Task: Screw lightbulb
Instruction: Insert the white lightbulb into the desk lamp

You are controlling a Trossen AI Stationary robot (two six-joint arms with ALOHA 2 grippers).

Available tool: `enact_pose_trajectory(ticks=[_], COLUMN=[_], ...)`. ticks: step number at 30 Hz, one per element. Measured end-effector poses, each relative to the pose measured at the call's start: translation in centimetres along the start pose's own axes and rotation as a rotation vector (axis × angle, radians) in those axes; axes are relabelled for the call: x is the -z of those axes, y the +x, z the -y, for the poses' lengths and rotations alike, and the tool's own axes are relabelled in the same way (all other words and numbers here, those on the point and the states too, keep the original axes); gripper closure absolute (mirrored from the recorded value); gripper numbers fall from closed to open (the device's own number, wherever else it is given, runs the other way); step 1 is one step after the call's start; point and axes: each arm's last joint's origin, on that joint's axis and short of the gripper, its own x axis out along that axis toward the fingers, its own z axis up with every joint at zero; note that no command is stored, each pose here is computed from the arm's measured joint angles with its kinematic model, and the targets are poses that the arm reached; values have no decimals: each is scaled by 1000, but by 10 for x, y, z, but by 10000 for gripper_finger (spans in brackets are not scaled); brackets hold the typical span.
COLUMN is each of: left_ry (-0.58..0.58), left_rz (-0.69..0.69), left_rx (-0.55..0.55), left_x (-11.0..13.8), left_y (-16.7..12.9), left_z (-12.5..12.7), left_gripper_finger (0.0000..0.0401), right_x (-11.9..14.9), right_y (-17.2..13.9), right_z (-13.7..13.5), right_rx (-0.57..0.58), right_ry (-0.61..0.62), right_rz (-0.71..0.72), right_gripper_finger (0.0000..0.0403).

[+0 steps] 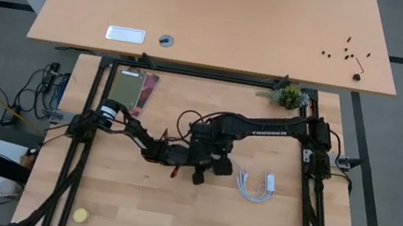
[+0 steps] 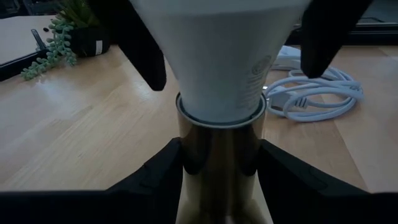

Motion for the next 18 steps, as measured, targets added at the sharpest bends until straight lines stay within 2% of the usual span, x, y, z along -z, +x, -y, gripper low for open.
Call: enact_pose_trajectory(ticks=[4, 7, 10, 14, 18], left_ry=[0, 0, 0, 0, 0], left_rz=[0, 0, 0, 0, 0], left_rx=[0, 0, -1, -3, -2], left_x=[0, 0, 0, 0, 0], left_y=[0, 0, 0, 0, 0], left_z=[0, 0, 0, 0, 0], left_gripper_finger=[214, 214, 214, 214, 214], right_x=[-1, -2, -3, -3, -3], right_y=[1, 1, 2, 2, 2], right_z=[-4, -10, -14, -15, -15], right_rx=[40, 107, 165, 181, 186], right_ry=[-190, -262, -279, -276, -187], right_rz=[-8, -21, -27, -31, -24], right_gripper_finger=[106, 111, 125, 145, 144])
